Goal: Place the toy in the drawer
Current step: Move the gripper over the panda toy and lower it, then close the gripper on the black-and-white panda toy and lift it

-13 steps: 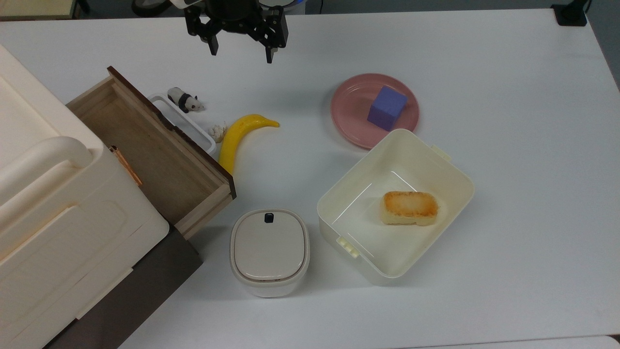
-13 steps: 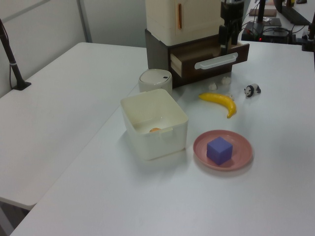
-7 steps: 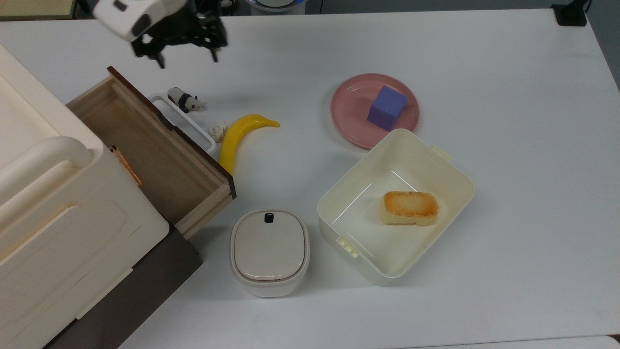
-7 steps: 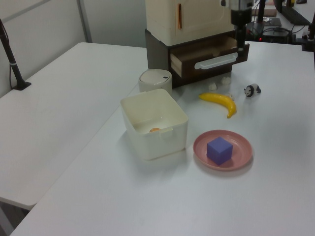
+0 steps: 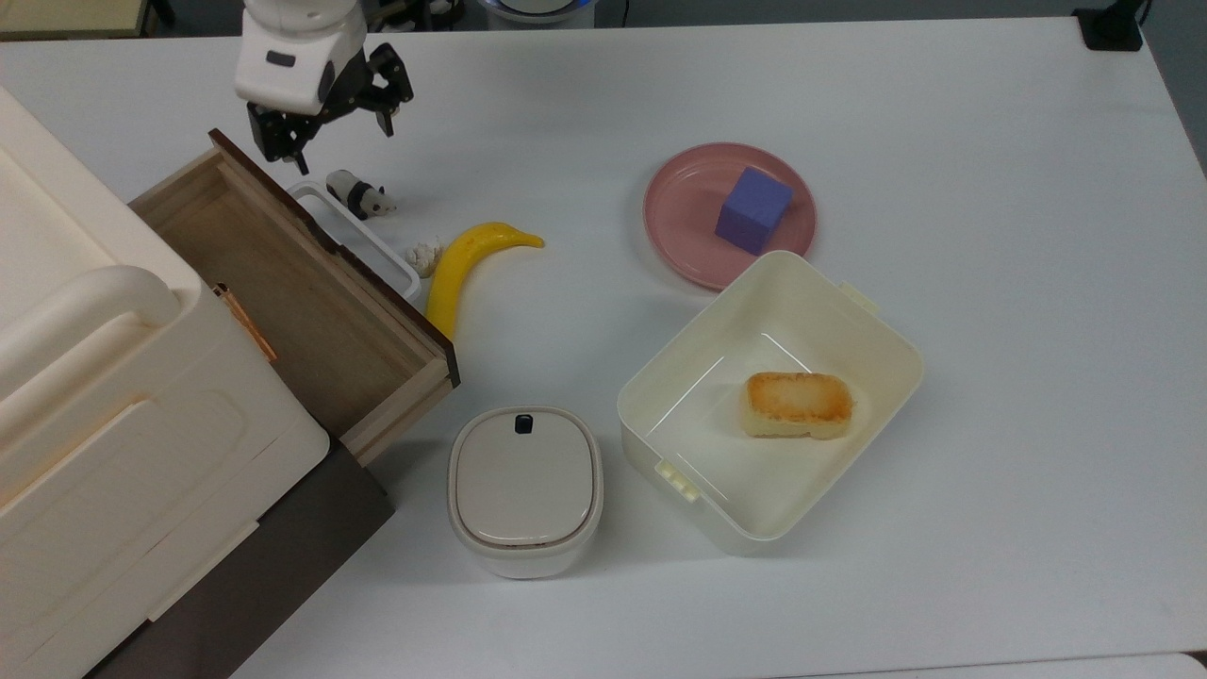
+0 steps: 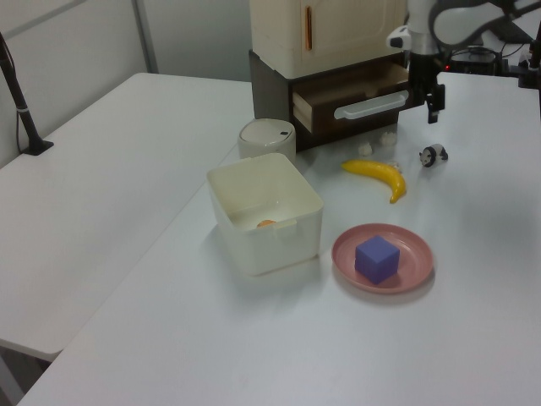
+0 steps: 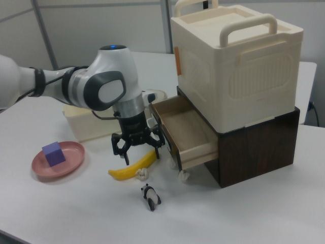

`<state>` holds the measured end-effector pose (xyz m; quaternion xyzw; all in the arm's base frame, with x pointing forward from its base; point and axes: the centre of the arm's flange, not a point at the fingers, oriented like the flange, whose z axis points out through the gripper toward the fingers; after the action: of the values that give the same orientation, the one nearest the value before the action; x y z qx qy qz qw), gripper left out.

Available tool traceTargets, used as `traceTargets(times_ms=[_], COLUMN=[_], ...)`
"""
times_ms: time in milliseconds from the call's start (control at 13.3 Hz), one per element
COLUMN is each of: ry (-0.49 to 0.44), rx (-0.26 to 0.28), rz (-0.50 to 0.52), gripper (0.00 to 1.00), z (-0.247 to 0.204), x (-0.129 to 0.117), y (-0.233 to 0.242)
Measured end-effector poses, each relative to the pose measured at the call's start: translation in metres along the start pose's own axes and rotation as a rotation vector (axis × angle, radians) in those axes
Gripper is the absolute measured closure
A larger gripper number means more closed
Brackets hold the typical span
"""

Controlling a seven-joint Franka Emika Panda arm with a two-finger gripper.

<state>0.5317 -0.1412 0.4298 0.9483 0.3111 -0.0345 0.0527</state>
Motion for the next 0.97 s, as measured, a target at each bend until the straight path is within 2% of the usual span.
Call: traceTargets(times_ms=[225,600,750,975], ry=[-0.014,0.003,-0.005,-0.042], rx=[-0.015,-0.092,-0.121,-0.125], rz=[-0.103,-0.174,-0.195,-0.255], gripper=[0.0,0.0,0.04,0.11], z=[-0.001,0.066,0.088,0.117], x=[-0.015,-0.022,-0.027,-0.029], y=[-0.015,-0.03,-0.023,-0.03])
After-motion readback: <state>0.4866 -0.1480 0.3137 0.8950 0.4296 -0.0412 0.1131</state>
